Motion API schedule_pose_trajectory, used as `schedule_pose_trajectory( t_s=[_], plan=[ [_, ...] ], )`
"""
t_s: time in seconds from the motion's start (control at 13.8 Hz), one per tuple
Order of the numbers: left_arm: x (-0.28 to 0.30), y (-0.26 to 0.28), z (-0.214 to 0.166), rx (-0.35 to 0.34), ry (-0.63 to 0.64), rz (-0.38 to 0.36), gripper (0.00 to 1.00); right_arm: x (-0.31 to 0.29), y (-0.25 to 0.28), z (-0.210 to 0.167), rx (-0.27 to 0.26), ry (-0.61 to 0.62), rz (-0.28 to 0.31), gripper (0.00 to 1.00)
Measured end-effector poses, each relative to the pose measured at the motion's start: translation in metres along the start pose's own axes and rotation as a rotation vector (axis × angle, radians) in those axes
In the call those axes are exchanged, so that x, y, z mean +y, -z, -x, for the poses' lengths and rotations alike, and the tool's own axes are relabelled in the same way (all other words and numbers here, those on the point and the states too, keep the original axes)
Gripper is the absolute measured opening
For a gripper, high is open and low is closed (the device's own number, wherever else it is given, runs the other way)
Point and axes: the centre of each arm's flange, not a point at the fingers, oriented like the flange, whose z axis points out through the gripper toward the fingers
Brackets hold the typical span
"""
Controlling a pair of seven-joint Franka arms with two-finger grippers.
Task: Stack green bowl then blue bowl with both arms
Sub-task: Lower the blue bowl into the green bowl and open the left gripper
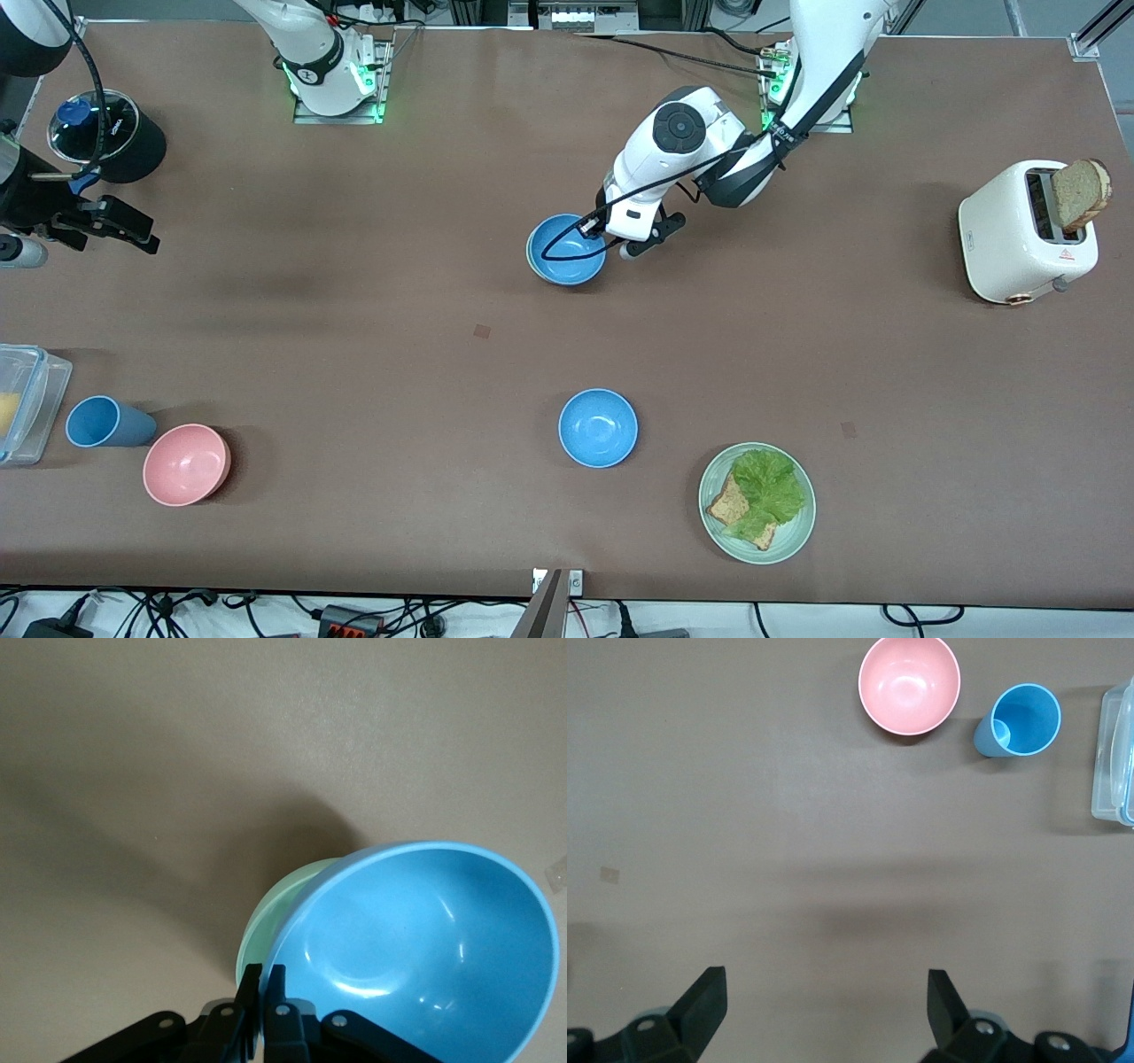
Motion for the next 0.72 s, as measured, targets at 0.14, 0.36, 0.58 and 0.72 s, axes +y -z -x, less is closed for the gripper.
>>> schedule_pose_trajectory(
  t_s=[0.14, 0.36, 0.58, 0.72],
  plan=[
    [0.000, -0.001, 0.003, -0.002, -0.001, 0.001, 0.05, 0.000, 0.000, 0.000, 0.000, 0.000, 0.000, 1.00],
    [0.001, -0.004, 0.012, -0.005, -0.011, -0.002, 0.05, 0.000, 0.000, 0.000, 0.000, 0.000, 0.000, 1.00],
    [0.001, -0.004, 0.014, -0.006, -0.012, -0.001, 0.11, 0.000, 0.000, 0.000, 0.000, 0.000, 0.000, 1.00],
    [0.001, -0.004, 0.013, -0.005, -0.010, -0.001, 0.15, 0.000, 0.000, 0.000, 0.000, 0.000, 0.000, 1.00]
  ],
)
